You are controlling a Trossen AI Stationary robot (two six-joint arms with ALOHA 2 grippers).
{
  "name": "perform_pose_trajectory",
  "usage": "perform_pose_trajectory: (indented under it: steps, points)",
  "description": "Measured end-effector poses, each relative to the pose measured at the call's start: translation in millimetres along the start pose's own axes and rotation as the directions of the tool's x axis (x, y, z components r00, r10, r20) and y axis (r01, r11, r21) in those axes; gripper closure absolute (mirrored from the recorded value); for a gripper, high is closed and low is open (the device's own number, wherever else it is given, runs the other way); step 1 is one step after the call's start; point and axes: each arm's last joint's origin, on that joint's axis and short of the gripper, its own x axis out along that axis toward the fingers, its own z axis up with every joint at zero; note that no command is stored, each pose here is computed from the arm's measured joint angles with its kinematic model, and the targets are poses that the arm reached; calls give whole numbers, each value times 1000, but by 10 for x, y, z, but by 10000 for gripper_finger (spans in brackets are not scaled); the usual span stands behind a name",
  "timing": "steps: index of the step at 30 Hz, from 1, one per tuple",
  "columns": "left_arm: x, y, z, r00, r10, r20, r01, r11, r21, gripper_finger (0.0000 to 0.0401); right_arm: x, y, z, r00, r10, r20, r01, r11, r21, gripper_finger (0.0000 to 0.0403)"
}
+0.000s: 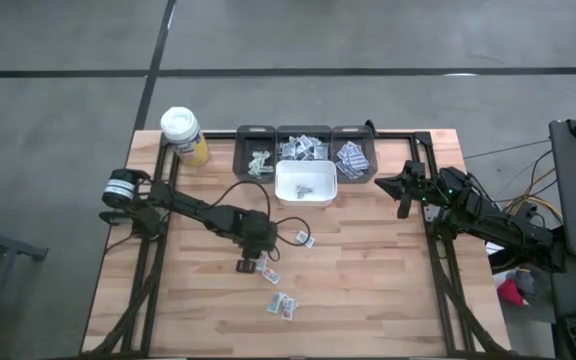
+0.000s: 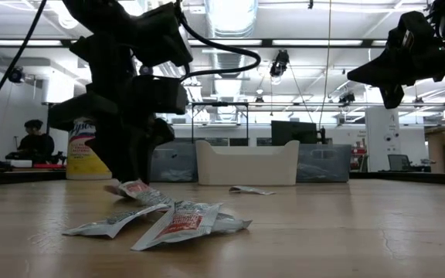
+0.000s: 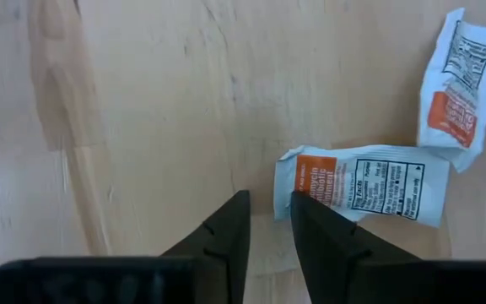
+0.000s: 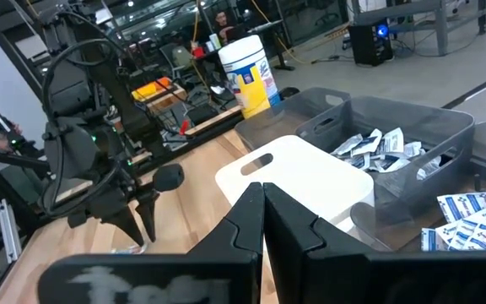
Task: Pick & Place First Aid Supplies
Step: Put the ointment pack into the white bin
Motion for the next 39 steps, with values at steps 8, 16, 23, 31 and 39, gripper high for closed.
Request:
perform_pose_trajectory:
  steps: [8,16,23,31,39]
  points:
    - [3,33,7,996,90,5,-90,996,-5,313,0,0,0,1000,0,0,0,1000,0,394]
    - [5,77,4,992,128,1,-127,992,-5,355,0,0,-1,1000,0,0,0,1000,0,394]
    - [6,78,0,992,128,-1,-128,992,1,395,0,0,0,1000,0,0,0,1000,0,394]
    - [-12,76,-1,993,122,4,-122,992,17,401,0,0,0,1000,0,0,0,1000,0,394]
    - [-200,70,23,991,129,39,-129,991,20,401,0,0,0,1000,0,0,0,1000,0,394]
